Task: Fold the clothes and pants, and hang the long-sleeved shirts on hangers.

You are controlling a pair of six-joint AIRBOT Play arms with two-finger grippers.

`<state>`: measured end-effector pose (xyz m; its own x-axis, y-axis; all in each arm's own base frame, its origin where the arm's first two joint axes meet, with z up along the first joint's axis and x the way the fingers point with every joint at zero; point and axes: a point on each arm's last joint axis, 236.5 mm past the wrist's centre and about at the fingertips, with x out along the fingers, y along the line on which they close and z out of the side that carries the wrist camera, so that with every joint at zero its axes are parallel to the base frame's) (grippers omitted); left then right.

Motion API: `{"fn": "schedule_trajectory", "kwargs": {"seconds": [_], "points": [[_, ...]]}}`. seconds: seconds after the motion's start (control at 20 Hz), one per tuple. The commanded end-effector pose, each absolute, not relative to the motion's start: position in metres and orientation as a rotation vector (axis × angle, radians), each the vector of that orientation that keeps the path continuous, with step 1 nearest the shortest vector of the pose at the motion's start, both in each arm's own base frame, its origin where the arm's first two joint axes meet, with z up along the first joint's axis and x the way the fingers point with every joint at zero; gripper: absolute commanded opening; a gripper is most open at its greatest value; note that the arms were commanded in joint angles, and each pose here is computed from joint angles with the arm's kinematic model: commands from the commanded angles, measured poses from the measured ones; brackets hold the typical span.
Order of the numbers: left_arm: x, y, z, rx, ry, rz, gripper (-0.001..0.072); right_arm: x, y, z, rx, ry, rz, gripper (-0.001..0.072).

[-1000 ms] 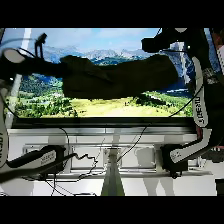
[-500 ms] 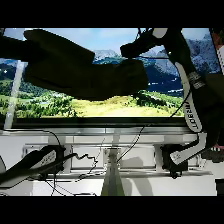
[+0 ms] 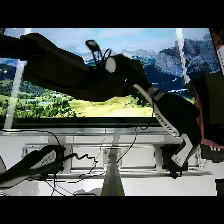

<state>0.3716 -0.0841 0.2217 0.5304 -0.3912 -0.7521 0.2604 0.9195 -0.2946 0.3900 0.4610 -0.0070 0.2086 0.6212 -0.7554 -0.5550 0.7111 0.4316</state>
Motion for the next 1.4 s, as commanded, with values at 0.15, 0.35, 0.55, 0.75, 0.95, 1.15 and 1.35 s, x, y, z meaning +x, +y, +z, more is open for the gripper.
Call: {"fn": "schedule_trajectory", "kwargs": {"seconds": [0.15,0.35,0.55,0.75,0.95,1.15,1.35], "points": [[0.382,-0.167,0.195,-0.254,1.023,-0.636,0.0018,0.395,0.443,-0.034,-0.097,1.107,0.768,0.0031],[0.409,-0.249,0.157,-0.238,1.004,-0.728,0.0018,0.469,0.297,-0.01,-0.151,1.147,0.498,0.003],[0.44,-0.344,0.121,-0.282,0.889,-0.773,0.0017,0.514,0.143,0.058,-0.006,1.089,0.246,0.0031],[0.461,-0.43,0.104,-0.414,0.699,-0.768,0.0146,0.511,0.031,0.1,0.097,1.051,0.067,0.0031],[0.438,-0.465,0.088,-0.353,0.689,-0.822,0.0709,0.499,-0.03,0.096,0.16,1.092,-0.041,0.0031],[0.439,-0.445,0.098,-0.215,0.664,-0.861,0.0706,0.483,-0.061,0.066,0.123,1.168,-0.047,0.003],[0.445,-0.377,0.096,0.016,0.738,-0.818,0.0697,0.457,-0.021,-0.004,0.27,1.312,0.212,0.0027]]}}
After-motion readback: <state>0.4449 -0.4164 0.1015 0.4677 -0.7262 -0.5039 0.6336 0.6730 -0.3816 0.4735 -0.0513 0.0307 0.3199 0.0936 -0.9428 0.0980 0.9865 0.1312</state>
